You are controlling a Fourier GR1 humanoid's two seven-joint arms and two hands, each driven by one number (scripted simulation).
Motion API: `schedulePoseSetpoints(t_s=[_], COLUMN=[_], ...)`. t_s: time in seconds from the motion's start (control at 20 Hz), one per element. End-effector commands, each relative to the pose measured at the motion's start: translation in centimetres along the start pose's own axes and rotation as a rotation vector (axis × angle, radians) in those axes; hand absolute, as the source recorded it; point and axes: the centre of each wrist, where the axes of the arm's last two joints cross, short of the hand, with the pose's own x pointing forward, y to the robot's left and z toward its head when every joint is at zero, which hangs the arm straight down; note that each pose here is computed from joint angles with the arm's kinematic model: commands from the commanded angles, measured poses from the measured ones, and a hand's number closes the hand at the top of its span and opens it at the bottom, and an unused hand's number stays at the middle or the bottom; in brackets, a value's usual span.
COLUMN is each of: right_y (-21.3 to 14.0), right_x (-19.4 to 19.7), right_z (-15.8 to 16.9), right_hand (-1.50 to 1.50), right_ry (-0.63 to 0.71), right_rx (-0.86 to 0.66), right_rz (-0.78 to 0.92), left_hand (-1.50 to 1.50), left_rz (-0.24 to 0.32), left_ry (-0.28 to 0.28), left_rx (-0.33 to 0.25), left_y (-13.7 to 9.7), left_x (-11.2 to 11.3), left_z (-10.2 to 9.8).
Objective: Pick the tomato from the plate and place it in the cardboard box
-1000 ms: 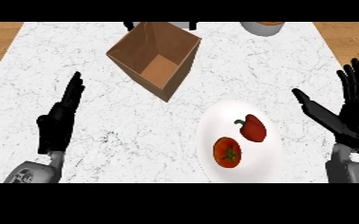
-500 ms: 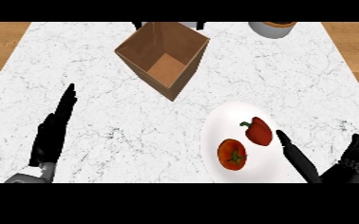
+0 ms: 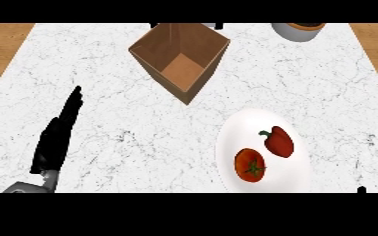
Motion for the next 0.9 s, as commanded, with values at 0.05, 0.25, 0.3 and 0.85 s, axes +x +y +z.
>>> schedulePoseSetpoints(t_s=[0.05,0.25,0.3,0.85], right_y=[-1.8,-1.3,-0.8,5.0], right_x=[1.1,4.3,5.3,12.5], right_z=[3.3,3.0,3.1,2.0], right_hand=[-1.50,-1.50,-1.50,-1.50], right_ry=[0.129,0.158,0.168,0.291], right_rx=[0.209,0.263,0.264,0.275], right_rz=[0.123,0.160,0.155,0.288], left_hand=[0.00,0.00,0.00,0.00], left_rz=[-0.009,0.005,-0.001,0.012], left_ry=[-0.007,-0.017,-0.008,0.018], left_rx=[-0.023,-0.030,-0.027,-0.001], left_y=[0.6,0.3,0.6,-0.1], left_x=[0.6,0.6,1.1,-0.8], left_z=[0.1,0.1,-0.5,0.9])
